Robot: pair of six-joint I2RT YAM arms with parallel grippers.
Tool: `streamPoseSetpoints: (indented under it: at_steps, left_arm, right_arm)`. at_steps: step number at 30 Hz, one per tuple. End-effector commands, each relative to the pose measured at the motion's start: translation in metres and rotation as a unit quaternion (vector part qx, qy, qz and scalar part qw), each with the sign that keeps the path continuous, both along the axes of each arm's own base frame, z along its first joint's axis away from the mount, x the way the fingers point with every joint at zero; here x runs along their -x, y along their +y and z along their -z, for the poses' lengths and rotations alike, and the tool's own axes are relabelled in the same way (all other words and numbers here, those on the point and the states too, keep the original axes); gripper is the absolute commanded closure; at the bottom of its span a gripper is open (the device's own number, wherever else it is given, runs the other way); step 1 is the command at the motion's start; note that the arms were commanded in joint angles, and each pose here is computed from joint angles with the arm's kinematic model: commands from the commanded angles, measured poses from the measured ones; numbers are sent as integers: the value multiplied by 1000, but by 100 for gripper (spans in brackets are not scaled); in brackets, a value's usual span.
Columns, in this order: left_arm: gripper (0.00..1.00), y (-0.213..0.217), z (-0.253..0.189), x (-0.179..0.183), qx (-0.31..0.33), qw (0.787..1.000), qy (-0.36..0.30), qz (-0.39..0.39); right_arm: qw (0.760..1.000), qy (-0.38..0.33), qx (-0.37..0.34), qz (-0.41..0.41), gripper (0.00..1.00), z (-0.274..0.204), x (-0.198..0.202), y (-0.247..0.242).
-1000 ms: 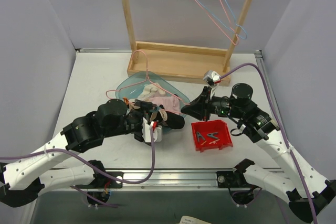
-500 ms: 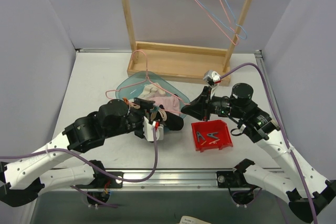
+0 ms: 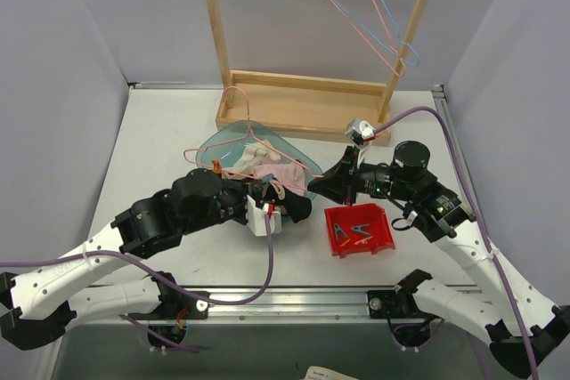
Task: Remove the underwear clipped to the hanger
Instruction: Remove the underwear from the hanger.
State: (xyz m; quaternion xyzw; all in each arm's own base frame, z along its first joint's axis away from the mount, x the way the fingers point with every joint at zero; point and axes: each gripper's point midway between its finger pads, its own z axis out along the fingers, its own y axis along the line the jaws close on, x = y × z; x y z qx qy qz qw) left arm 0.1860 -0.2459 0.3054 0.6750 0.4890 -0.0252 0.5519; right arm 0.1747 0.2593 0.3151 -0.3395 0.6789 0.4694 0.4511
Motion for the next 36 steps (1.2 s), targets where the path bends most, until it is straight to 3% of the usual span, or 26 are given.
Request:
streamPoseSetpoints:
  at_steps: [1, 3, 9, 18, 23, 27, 32, 36]
  left_arm:
    - [88, -3, -13, -3, 25, 1000, -14, -6]
    - [97, -3, -13, -3, 26, 1000, -14, -6]
    - [97, 2, -32, 0, 43, 999, -9, -13]
    - [97, -2, -74, 16, 122, 992, 4, 13]
    - [97, 3, -98, 24, 177, 984, 14, 15]
    - [97, -13, -121, 60, 262, 957, 85, 92]
    - [97, -70, -65, 83, 183, 938, 254, 148]
    - [97, -115, -29, 96, 148, 934, 281, 166]
  right_arm:
    - [998, -54, -37, -15, 100, -38, 7, 1]
    - [998, -54, -37, -12, 100, -38, 5, 1]
    - [998, -52, -28, 17, 100, -34, -5, -2]
    - [999, -33, 0, 42, 100, -16, -21, -1]
    - [985, -39, 17, 166, 100, -19, -56, -24]
    - [965, -41, 14, 259, 100, -27, -83, -42]
    - [954, -58, -21, 292, 100, -52, -95, -47]
    - [953, -56, -22, 297, 100, -55, -103, -44]
